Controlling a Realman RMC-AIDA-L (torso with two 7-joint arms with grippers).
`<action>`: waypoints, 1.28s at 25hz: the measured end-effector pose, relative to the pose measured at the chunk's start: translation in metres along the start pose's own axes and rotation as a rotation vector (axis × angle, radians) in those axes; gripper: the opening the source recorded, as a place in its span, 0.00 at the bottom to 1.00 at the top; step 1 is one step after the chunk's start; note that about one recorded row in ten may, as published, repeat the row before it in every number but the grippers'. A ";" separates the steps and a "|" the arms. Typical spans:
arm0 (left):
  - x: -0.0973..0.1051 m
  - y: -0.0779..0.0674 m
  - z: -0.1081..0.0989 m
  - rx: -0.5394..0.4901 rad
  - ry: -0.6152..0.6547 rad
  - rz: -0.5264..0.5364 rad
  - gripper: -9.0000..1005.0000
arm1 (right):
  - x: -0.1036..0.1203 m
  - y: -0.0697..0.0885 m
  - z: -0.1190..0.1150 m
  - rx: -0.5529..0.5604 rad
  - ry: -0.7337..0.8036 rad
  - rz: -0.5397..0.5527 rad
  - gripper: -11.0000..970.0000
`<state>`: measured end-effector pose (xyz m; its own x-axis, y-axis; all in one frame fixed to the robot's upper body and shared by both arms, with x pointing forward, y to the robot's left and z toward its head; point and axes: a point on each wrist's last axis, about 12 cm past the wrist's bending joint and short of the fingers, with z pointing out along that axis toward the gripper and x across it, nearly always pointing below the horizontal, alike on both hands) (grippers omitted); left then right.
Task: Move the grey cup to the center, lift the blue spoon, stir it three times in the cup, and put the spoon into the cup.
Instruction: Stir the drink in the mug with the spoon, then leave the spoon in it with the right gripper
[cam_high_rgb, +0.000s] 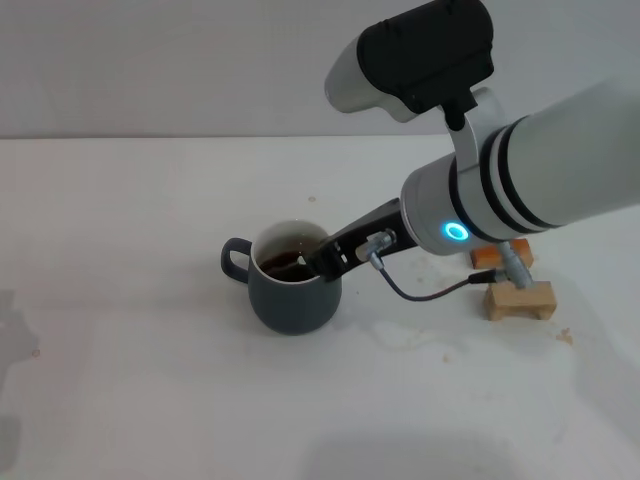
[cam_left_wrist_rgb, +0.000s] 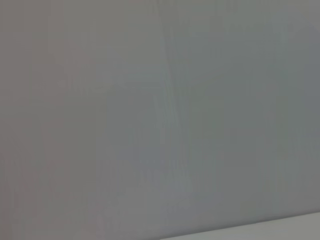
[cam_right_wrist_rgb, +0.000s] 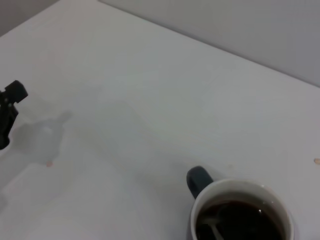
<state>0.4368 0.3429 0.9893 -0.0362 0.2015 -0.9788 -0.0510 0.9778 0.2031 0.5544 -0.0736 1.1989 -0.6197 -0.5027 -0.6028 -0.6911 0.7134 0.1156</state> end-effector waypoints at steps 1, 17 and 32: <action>0.000 0.000 0.000 0.000 0.001 0.000 0.01 | -0.001 -0.001 0.001 0.002 -0.001 -0.003 0.19; 0.001 0.001 -0.001 -0.005 0.005 -0.001 0.01 | -0.001 -0.027 0.001 0.073 0.006 0.014 0.19; 0.000 -0.001 0.000 0.005 -0.001 -0.001 0.01 | 0.006 -0.001 0.002 -0.019 0.006 -0.006 0.19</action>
<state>0.4369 0.3418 0.9892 -0.0349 0.2001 -0.9792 -0.0462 0.9784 0.2016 0.5523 -0.0764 1.1932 -0.6176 -0.5097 -0.5990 -0.7018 0.7009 0.1272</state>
